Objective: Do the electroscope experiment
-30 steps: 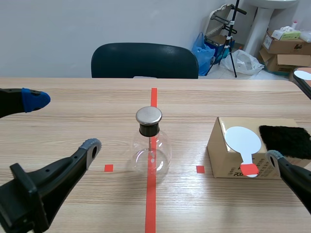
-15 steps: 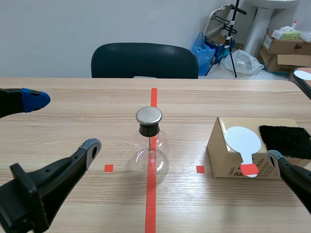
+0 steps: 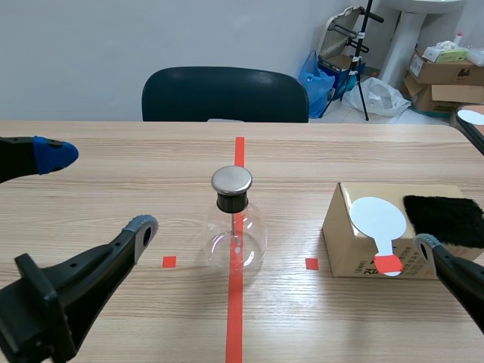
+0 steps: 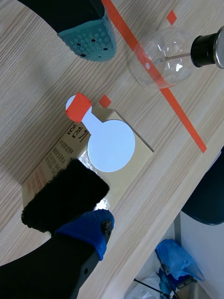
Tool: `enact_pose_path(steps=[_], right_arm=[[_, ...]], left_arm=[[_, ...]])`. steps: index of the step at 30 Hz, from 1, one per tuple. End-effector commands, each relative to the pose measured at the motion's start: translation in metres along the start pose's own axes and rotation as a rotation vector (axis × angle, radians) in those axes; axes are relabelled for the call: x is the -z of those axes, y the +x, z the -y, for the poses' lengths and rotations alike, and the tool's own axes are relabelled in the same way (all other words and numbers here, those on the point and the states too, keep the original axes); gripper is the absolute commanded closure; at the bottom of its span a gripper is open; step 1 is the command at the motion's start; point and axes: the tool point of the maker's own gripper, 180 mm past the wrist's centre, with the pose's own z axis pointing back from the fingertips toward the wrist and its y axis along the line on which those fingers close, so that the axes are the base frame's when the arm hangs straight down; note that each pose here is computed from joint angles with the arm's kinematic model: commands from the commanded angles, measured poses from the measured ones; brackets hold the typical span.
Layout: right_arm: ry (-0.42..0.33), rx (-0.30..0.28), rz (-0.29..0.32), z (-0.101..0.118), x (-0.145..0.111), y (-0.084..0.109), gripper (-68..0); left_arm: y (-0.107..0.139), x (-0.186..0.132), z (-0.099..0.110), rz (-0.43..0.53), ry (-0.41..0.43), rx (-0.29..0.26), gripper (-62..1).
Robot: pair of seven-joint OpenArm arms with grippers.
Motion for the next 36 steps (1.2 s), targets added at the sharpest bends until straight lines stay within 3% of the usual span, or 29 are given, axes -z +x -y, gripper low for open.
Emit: enact_pose_path(steps=[1,11,17,36], right_arm=[[-0.014,0.000,0.057,0.0046,0.0016,0.0122,-67.9],[-0.014,-0.001,0.070,0.0046,0.0015,0.0147,-67.9],[-0.014,-0.001,0.070,0.0046,0.0015,0.0147,-67.9],[-0.014,-0.001,0.070,0.0046,0.0015,0.0146,-67.9]], left_arm=[[0.0049,0.0008,0.0014,0.025,-0.007,-0.007,-62.3],[0.0091,0.0007,0.0014,0.048,-0.007,-0.006,-62.3],[0.0085,0.0008,0.0033,0.046,-0.015,0.037,-62.3],[0.0079,0.0008,0.0033,0.042,-0.015,0.037,-62.3]])
